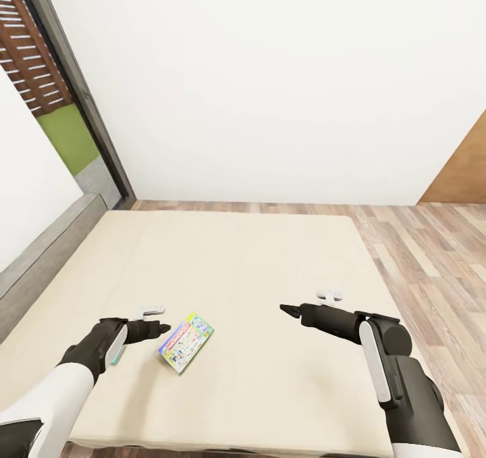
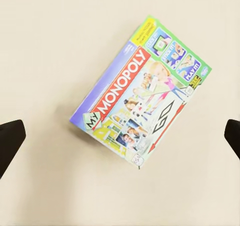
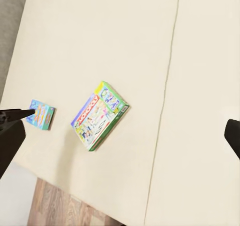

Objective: Put all the toys in the child's room - the three board games (two on the bed and one on the table), the two jigsaw puzzles on the table, and the tennis ball on the table - inside the toy box on the table in the child's room.

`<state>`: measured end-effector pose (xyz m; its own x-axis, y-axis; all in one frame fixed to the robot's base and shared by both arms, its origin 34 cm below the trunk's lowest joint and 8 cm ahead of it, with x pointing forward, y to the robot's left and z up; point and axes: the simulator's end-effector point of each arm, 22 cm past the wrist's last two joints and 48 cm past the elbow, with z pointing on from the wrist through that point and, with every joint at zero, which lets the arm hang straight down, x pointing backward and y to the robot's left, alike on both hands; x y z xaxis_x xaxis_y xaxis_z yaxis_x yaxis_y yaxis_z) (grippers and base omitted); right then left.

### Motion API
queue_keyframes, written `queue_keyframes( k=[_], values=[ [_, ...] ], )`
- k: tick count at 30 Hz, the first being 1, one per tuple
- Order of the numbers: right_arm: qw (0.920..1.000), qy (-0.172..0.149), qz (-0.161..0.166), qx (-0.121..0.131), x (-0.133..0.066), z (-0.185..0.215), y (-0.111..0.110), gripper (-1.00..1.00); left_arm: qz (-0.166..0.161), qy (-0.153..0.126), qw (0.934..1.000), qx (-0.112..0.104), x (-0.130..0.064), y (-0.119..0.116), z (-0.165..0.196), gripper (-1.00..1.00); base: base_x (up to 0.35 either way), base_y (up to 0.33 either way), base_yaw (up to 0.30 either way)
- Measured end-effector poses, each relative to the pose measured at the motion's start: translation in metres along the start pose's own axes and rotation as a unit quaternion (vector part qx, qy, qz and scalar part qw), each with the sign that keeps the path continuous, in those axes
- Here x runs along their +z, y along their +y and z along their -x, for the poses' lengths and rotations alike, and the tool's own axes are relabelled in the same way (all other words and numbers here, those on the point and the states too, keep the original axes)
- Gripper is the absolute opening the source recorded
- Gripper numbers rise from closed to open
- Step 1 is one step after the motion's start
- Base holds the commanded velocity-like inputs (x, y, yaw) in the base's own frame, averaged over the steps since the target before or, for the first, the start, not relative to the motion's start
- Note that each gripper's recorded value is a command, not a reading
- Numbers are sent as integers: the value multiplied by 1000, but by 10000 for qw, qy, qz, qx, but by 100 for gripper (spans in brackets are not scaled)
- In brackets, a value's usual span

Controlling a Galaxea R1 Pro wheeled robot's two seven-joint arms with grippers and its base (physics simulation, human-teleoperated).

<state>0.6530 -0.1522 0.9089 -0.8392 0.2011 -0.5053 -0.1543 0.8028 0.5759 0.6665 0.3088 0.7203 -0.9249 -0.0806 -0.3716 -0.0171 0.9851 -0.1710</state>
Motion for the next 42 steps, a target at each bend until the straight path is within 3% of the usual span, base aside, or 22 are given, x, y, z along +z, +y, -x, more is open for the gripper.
queue_keyframes(
  k=[6, 19, 36, 42],
  values=[
    [10000, 23, 13, 24, 2, -2, -1, 100, -23, -232, 9997, 75, 1, -4, 13, 100, 0, 0, 2],
    [9999, 119, -13, 81, 9, -10, -8, 100, -27, -286, 9995, 110, 7, -5, 16, 100, 0, 0, 0],
    [9996, 237, -71, 149, 17, -21, -17, 100, -43, -549, 9983, 175, 8, -8, 50, 100, 0, 0, -65],
    [9994, 275, -77, 181, 19, -24, -20, 100, -82, -793, 9965, 271, 12, -17, 60, 100, 0, 0, -80]
  ],
)
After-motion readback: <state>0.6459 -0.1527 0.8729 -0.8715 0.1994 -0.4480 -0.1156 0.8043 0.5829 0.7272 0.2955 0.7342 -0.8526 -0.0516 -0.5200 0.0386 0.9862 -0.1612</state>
